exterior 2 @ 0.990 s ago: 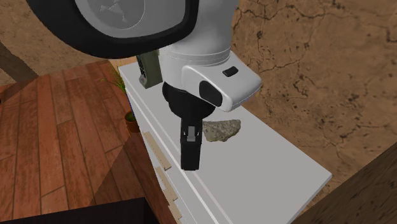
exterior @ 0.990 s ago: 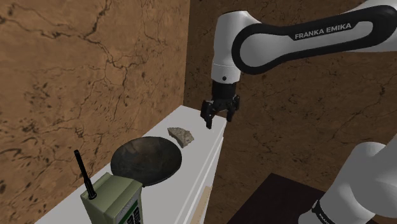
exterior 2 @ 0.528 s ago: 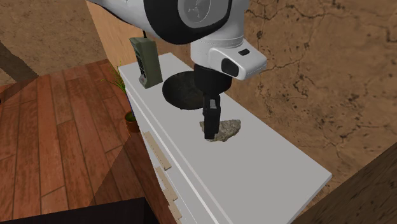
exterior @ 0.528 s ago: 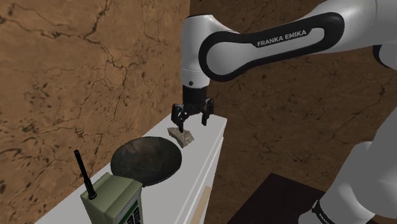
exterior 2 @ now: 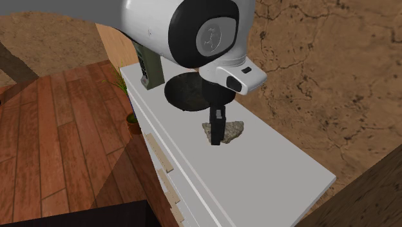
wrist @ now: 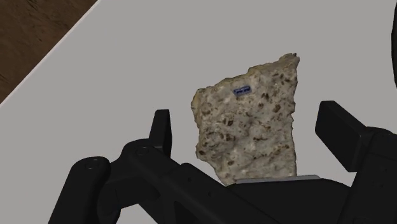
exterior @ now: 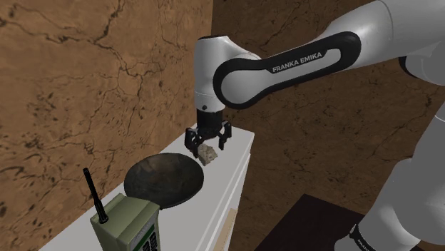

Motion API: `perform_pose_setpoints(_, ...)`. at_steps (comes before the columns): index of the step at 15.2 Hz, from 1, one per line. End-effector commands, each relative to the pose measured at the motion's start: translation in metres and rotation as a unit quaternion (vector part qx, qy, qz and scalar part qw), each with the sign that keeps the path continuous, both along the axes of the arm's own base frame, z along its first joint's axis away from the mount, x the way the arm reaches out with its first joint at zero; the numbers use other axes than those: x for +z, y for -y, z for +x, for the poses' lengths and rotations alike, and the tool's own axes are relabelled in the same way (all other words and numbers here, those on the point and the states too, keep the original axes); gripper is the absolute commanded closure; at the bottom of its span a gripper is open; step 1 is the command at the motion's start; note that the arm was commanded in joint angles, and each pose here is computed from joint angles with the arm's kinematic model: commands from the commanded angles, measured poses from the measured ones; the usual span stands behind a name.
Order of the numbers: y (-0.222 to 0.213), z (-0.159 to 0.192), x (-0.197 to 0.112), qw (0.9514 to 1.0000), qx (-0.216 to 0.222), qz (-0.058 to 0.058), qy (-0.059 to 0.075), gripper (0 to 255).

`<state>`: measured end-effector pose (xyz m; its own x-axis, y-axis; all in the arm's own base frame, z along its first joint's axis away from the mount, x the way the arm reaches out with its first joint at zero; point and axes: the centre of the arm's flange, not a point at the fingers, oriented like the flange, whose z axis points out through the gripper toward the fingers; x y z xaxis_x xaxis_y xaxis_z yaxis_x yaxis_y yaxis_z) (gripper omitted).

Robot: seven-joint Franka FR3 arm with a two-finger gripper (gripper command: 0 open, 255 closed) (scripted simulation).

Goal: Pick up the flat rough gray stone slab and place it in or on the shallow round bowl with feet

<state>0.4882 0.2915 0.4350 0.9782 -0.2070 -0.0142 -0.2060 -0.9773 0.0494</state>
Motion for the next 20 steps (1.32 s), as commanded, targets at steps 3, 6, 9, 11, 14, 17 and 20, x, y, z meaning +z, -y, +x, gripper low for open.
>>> perform_pose_setpoints(3, 0.0, 0.0, -0.007, 1.0, 0.0, 0.0, 0.0, 0)
perform_pose_setpoints(6, 0.0, 0.0, -0.007, 1.0, 0.0, 0.0, 0.0, 0)
perform_pose_setpoints(9, 0.0, 0.0, -0.007, 1.0, 0.0, 0.0, 0.0, 255)
perform_pose_setpoints(11, 0.0, 0.0, -0.007, 1.0, 0.0, 0.0, 0.0, 255)
perform_pose_setpoints(14, 0.0, 0.0, -0.007, 1.0, 0.0, 0.0, 0.0, 255)
perform_pose_setpoints(17, 0.0, 0.0, -0.007, 1.0, 0.0, 0.0, 0.0, 255)
perform_pose_setpoints(20, 0.0, 0.0, 0.003, 1.0, 0.0, 0.0, 0.0, 255)
